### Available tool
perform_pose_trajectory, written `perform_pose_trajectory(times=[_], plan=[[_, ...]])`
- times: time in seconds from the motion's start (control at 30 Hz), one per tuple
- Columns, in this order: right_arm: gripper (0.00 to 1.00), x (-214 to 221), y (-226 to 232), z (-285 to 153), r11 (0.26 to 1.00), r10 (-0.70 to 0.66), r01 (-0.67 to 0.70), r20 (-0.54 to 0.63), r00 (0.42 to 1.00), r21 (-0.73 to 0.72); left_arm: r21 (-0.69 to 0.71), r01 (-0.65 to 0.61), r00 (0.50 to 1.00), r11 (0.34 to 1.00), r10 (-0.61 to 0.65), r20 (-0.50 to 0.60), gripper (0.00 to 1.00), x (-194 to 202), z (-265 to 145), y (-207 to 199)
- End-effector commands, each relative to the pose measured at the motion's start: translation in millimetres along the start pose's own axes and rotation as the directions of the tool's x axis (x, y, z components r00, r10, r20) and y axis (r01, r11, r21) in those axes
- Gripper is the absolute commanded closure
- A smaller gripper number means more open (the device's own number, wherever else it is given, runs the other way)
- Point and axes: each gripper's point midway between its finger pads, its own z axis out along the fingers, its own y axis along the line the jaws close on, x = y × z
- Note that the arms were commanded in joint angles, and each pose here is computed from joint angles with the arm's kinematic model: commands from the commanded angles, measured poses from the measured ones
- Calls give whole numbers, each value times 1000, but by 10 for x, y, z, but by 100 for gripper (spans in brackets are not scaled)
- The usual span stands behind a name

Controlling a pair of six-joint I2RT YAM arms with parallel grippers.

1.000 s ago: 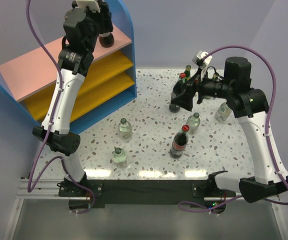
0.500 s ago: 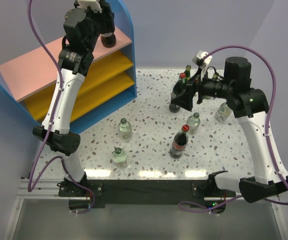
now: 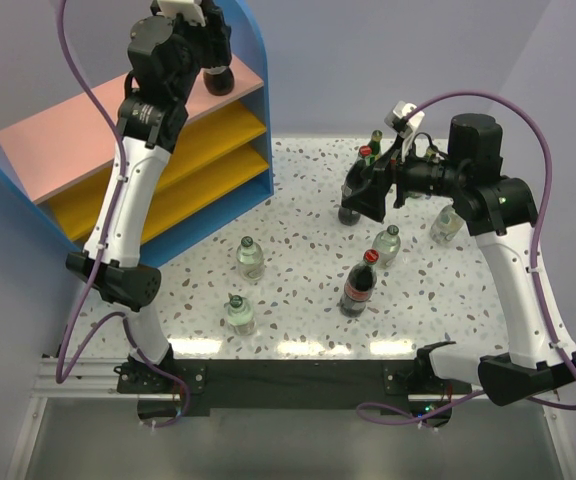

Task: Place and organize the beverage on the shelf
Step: Place the drink on the shelf.

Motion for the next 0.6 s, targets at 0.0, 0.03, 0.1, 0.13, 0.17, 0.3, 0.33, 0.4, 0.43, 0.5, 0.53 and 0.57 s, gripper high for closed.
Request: perform_pose_trajectory(times=[0.0, 0.03, 0.1, 0.13, 0.17, 0.3, 0.33, 0.4, 0.43, 0.5, 0.53, 0.57], plan=[[1, -148, 49, -61, 999, -39, 39, 49, 998, 2, 10, 1, 994, 1000, -2, 105, 38, -276, 36, -2], [1, -153, 48, -63, 999, -40, 40, 49, 998, 3, 8, -2, 995, 1000, 2, 104, 38, -262, 47, 0], [1, -149, 44, -57, 999, -39, 38, 49, 998, 2, 8, -7, 995, 1000, 7, 101, 35, -245, 58, 1], [1, -148, 46, -61, 999, -39, 38, 48, 998, 3, 7, -8, 995, 1000, 7, 95, 34, -215, 74, 0], [1, -148, 39, -57, 999, -39, 38, 48, 998, 5, 7, -8, 996, 1000, 8, 93, 33, -206, 80, -1], [1, -154, 45, -64, 999, -43, 43, 49, 998, 7, 10, -9, 996, 1000, 8, 87, 28, -164, 111, -9], [1, -154, 38, -66, 999, -43, 42, 49, 998, 10, 11, -8, 996, 1000, 7, 87, 27, -154, 123, -11], [1, -147, 40, -71, 999, -44, 43, 47, 998, 11, 17, -7, 996, 1000, 6, 84, 25, -141, 128, -23], [1, -143, 31, -65, 999, -42, 42, 45, 998, 12, 15, -7, 996, 1000, 5, 89, 25, -160, 121, -20], [1, -147, 30, -67, 999, -44, 43, 46, 998, 14, 17, -6, 996, 1000, 5, 90, 22, -169, 115, -22], [1, -143, 31, -65, 999, -42, 42, 45, 998, 12, 17, -6, 996, 1000, 5, 93, 20, -192, 99, -20], [1, -148, 33, -67, 999, -44, 43, 46, 998, 13, 15, -7, 995, 1000, 6, 95, 18, -201, 93, -16]])
